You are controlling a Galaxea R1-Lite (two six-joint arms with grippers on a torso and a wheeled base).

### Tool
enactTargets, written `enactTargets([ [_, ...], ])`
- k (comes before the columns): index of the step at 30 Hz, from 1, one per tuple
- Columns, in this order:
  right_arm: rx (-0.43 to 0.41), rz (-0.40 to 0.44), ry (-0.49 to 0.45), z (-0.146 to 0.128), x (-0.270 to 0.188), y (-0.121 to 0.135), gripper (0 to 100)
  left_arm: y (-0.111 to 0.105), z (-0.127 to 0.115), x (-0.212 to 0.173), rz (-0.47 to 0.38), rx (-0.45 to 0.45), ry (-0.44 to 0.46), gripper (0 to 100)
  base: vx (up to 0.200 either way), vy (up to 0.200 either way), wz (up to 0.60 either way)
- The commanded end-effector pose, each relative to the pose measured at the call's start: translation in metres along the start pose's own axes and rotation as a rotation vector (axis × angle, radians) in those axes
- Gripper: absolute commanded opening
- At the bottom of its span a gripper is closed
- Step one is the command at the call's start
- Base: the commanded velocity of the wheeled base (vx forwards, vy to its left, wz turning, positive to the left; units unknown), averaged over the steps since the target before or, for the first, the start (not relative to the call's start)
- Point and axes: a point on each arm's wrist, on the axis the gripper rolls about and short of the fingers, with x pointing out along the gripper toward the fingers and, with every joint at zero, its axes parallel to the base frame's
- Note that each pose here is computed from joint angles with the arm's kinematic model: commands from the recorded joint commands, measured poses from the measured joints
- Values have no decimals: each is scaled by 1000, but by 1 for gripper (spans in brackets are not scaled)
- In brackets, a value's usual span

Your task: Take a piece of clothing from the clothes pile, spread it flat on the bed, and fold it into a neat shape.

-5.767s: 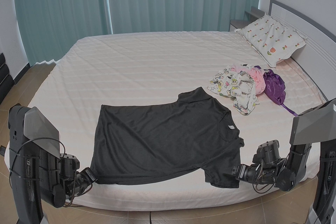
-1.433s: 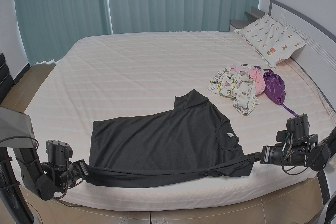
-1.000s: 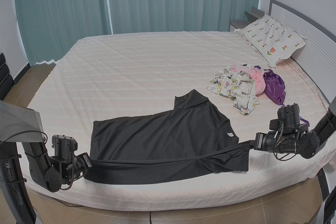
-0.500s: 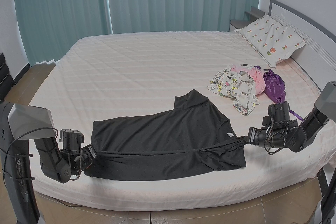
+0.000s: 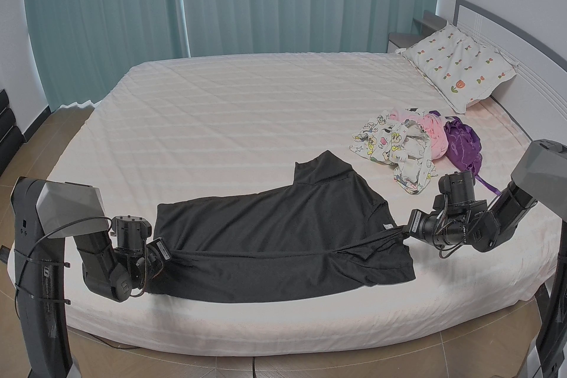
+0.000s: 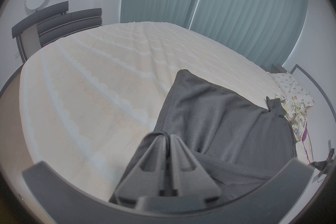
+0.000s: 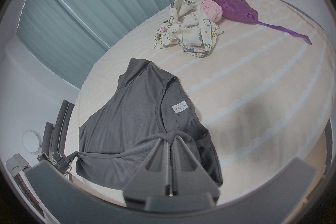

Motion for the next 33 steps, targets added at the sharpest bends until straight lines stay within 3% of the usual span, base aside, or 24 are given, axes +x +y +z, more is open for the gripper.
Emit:
enactTargets([
  [1, 37, -5, 13, -2, 16, -4, 100, -2, -3, 13, -3, -13, -7, 100, 0, 0, 0],
  [7, 156, -8, 11, -1, 30, -4, 100, -1, -3, 16, -1, -28, -8, 100, 0, 0, 0],
  [10, 220, -3, -2, 2, 26, -2, 100, 9, 5, 12, 23, -49, -20, 100, 0, 0, 0],
  [17, 348, 44, -27, 10, 21, 17, 100, 26, 30, -21, 22, -202, -41, 100, 0, 0, 0],
  [24, 352, 31, 1, -11, 52, 32, 100, 33, 20, -53, -36, -330, 75, 100, 0, 0, 0],
  [33, 333, -26, -12, -18, 77, 26, 100, 42, 4, -48, -19, -357, 148, 100, 0, 0, 0],
])
